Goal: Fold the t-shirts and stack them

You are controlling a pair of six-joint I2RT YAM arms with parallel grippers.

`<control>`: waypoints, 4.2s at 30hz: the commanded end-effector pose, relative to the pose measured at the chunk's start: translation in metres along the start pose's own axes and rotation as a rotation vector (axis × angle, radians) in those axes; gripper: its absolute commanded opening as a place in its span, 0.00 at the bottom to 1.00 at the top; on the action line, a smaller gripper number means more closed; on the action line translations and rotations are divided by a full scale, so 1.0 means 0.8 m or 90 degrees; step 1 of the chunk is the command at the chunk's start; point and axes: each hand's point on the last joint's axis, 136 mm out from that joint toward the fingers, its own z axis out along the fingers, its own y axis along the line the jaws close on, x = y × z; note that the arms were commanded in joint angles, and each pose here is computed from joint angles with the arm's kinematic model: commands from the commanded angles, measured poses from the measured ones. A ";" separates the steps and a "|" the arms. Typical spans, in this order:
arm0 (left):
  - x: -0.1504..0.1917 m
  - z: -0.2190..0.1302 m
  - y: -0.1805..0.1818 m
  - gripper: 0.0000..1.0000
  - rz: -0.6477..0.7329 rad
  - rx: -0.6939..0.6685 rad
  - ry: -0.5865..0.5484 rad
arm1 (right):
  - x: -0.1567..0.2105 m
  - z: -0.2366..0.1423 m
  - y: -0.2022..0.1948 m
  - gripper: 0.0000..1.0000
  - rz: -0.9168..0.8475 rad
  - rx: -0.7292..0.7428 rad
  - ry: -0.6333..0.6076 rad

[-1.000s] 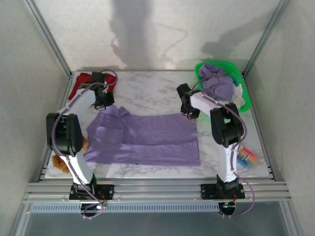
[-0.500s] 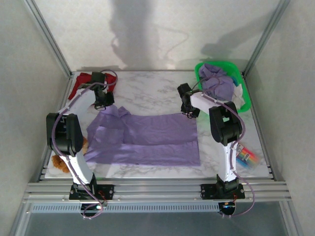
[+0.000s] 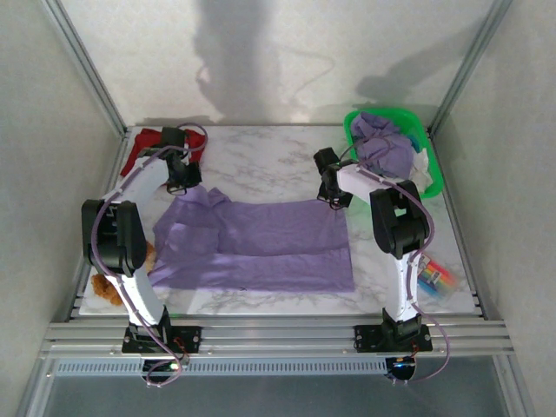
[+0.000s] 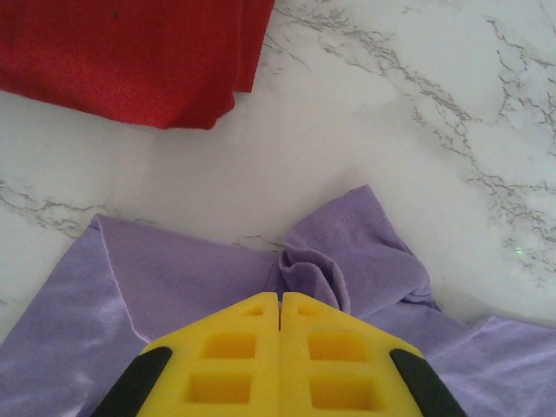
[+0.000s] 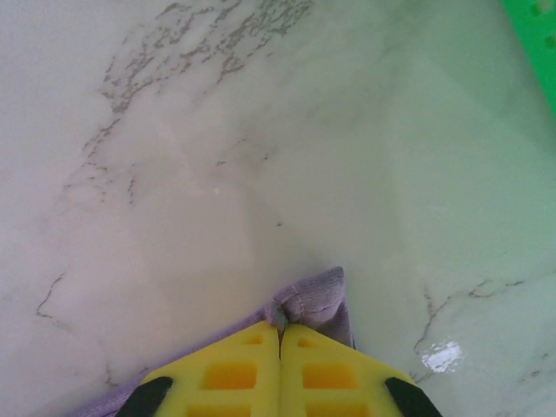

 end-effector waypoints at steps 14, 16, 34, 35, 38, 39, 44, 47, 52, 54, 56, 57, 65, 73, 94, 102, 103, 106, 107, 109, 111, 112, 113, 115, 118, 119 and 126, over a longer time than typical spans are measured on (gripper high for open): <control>-0.008 -0.083 0.027 0.00 -0.016 -0.020 -0.080 | 0.031 -0.068 -0.044 0.00 -0.052 0.032 -0.006; -0.004 -0.094 0.029 0.00 -0.020 -0.021 -0.081 | 0.037 -0.076 -0.047 0.00 -0.057 0.030 -0.008; 0.093 -0.131 0.075 0.00 -0.061 -0.068 -0.046 | 0.094 -0.114 -0.069 0.00 -0.078 0.043 -0.020; 0.098 -0.131 0.078 0.00 -0.062 -0.073 -0.042 | 0.098 -0.113 -0.071 0.00 -0.079 0.052 -0.021; 0.112 -0.133 0.086 0.00 -0.062 -0.088 -0.033 | 0.107 -0.113 -0.082 0.00 -0.086 0.088 -0.025; 0.117 -0.133 0.088 0.00 -0.064 -0.092 -0.028 | 0.111 -0.112 -0.085 0.00 -0.082 0.096 -0.023; 0.141 -0.135 0.101 0.00 -0.084 -0.113 -0.014 | 0.136 -0.109 -0.090 0.00 -0.078 0.102 -0.012; 0.150 -0.139 0.104 0.00 -0.103 -0.115 -0.021 | 0.147 -0.103 -0.094 0.00 -0.083 0.113 0.000; 0.159 -0.146 0.103 0.00 -0.122 -0.105 -0.023 | 0.152 -0.109 -0.096 0.00 -0.096 0.124 -0.005; 0.161 -0.149 0.106 0.00 -0.126 -0.110 -0.024 | 0.152 -0.110 -0.096 0.00 -0.097 0.120 -0.005; 0.163 -0.150 0.108 0.00 -0.131 -0.117 -0.020 | 0.151 -0.112 -0.095 0.00 -0.103 0.123 -0.003; 0.162 -0.151 0.109 0.00 -0.131 -0.119 -0.020 | 0.151 -0.112 -0.096 0.00 -0.106 0.124 -0.003; 0.159 -0.171 0.112 0.00 -0.141 -0.133 -0.029 | 0.154 -0.123 -0.113 0.00 -0.113 0.133 -0.014; 0.180 -0.168 0.122 0.00 -0.153 -0.152 -0.012 | 0.188 -0.099 -0.117 0.00 -0.129 0.134 0.053; 0.239 -0.160 0.124 0.39 -0.146 -0.181 0.086 | 0.172 -0.157 -0.134 0.38 -0.109 0.098 0.007; 0.208 -0.133 0.053 0.37 -0.139 -0.024 0.057 | 0.154 -0.152 -0.101 0.37 -0.114 0.043 0.021; 0.204 -0.124 0.043 0.37 -0.135 -0.013 0.056 | 0.154 -0.152 -0.095 0.37 -0.113 0.034 0.023; 0.197 -0.098 0.018 0.38 -0.110 0.008 0.060 | 0.153 -0.149 -0.085 0.37 -0.114 0.020 0.032; 0.192 -0.091 0.012 0.41 -0.103 0.013 0.056 | 0.154 -0.148 -0.084 0.37 -0.115 0.019 0.035; 0.184 -0.079 0.004 0.44 -0.099 0.023 0.046 | 0.156 -0.147 -0.084 0.36 -0.118 0.021 0.040; 0.178 -0.069 0.000 0.48 -0.088 0.025 0.039 | 0.157 -0.148 -0.085 0.37 -0.121 0.020 0.042; 0.177 -0.062 -0.003 0.48 -0.082 0.029 0.039 | 0.157 -0.147 -0.086 0.37 -0.120 0.019 0.042; 0.178 -0.055 -0.005 0.49 -0.076 0.036 0.042 | 0.158 -0.147 -0.087 0.36 -0.121 0.020 0.043; 0.195 -0.040 -0.024 0.52 -0.059 0.091 0.094 | 0.158 -0.147 -0.088 0.36 -0.120 0.020 0.043; 0.209 -0.023 -0.019 0.52 -0.040 0.052 0.128 | 0.158 -0.147 -0.090 0.36 -0.120 0.021 0.046; 0.209 -0.019 -0.014 0.48 -0.040 0.039 0.128 | 0.158 -0.147 -0.089 0.37 -0.120 0.021 0.046; 0.210 -0.007 0.009 0.36 -0.034 -0.029 0.125 | 0.159 -0.148 -0.090 0.36 -0.121 0.017 0.049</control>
